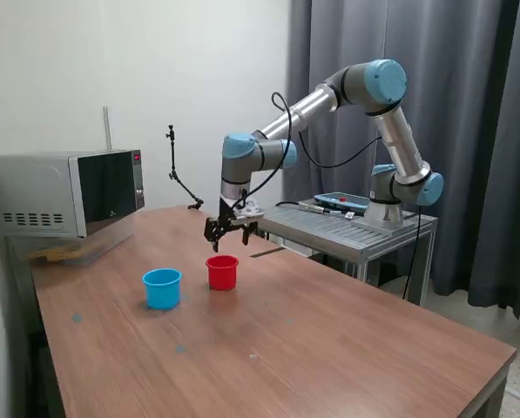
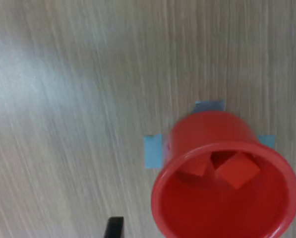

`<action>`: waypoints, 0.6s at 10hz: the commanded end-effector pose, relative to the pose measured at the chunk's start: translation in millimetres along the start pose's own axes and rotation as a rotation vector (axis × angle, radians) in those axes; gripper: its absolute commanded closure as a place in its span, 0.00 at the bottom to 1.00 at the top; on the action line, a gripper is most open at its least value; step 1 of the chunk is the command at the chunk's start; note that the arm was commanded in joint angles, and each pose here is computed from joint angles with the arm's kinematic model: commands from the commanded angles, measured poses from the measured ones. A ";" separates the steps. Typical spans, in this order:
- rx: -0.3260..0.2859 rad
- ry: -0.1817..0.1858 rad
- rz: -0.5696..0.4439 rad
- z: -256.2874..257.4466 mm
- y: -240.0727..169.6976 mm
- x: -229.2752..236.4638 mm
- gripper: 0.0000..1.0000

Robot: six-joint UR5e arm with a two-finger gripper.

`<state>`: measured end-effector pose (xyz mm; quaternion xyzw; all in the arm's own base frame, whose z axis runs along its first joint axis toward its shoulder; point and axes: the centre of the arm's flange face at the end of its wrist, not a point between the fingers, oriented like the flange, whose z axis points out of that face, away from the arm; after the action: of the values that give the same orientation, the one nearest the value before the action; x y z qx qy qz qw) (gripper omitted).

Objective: Place red objects in the red bin, and blue objects in the blue bin.

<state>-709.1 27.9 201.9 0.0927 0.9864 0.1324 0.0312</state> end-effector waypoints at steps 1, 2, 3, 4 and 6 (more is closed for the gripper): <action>-0.001 0.016 -0.024 -9.8 1.6 0.7 0.00; -0.003 0.044 -0.083 -29.5 2.7 -1.5 0.00; -0.014 0.100 -0.196 -67.7 10.2 -3.9 0.00; -0.035 0.152 -0.405 -110.1 20.8 -10.1 0.00; -0.059 0.119 -0.700 -152.7 35.1 -33.1 0.00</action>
<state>-698.4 18.2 321.5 -0.1525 0.9775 0.1457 0.0029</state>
